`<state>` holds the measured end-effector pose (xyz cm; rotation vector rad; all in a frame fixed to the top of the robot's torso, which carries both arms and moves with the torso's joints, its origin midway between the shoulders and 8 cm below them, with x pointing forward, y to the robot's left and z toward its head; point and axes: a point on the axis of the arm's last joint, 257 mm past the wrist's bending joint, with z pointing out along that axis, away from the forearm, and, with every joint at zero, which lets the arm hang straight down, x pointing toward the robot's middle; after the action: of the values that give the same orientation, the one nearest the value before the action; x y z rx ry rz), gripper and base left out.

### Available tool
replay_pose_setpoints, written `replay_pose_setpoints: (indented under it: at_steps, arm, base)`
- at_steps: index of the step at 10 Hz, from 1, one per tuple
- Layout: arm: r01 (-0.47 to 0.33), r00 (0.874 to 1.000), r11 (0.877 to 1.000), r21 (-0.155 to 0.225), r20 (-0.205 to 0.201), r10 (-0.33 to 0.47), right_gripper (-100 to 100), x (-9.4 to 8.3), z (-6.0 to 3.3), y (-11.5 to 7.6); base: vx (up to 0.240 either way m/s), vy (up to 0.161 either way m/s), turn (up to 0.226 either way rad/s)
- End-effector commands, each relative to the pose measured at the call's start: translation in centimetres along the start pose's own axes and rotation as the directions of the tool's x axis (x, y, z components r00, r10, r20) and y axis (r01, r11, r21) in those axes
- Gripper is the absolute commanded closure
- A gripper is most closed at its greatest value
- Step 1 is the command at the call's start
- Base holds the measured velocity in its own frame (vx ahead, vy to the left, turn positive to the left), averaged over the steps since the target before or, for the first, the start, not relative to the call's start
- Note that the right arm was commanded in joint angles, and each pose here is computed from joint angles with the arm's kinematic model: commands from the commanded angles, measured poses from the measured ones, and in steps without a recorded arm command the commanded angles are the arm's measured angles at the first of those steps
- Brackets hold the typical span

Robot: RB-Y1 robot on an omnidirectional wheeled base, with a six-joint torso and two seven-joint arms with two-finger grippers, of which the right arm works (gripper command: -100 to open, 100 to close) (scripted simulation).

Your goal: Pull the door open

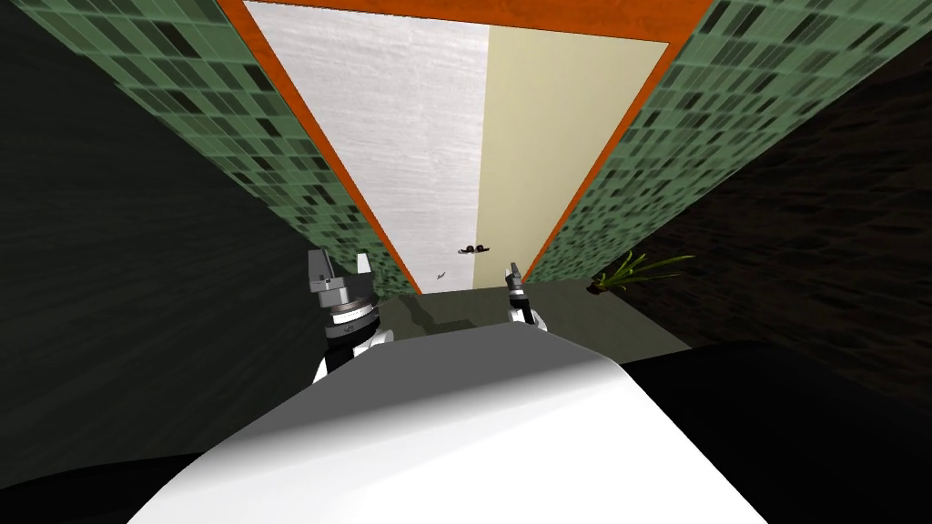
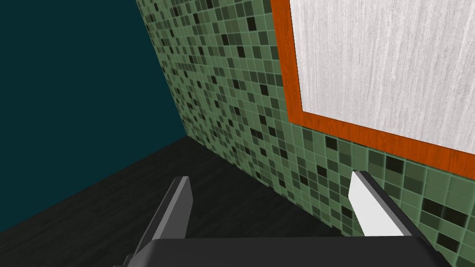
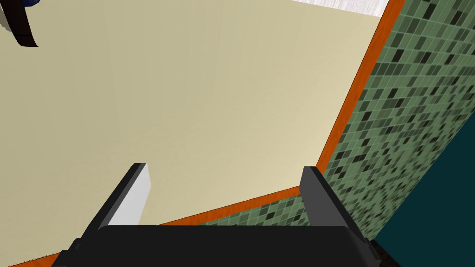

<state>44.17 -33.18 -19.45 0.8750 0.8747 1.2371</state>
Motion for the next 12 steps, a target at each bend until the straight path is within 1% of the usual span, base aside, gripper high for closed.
replay_pose_setpoints:
  at_steps: [1,3,4,5,6,10,12]
  arm:
    - [-0.001,1.000,1.000,0.015,0.004,0.001,-100,-0.3,-0.18,-0.8]
    - [-0.005,1.000,0.999,0.044,0.017,0.004,-100,-1.1,-0.42,-2.4]
    - [-0.005,1.000,0.998,0.056,0.018,0.004,-100,-1.1,-0.67,-2.9]
    - [-0.007,1.000,0.997,0.074,0.025,0.005,-100,-1.6,-0.91,-3.8]
    - [-0.006,1.000,0.997,0.075,0.025,0.005,-100,-1.6,-0.93,-3.9]
    - [-0.015,0.998,0.989,0.149,0.057,0.007,-100,-3.3,-2.09,-7.5]
    - [-0.017,0.998,0.986,0.169,0.066,0.006,-100,-3.8,-2.46,-8.4]
  base:
    - [0.060,-0.008,0.048]
    - [0.076,0.001,0.109]
    - [0.060,-0.014,0.035]
    - [0.060,-0.003,0.075]
    - [0.048,-0.001,0.042]
    - [0.081,-0.005,0.118]
    - [0.094,-0.011,0.076]
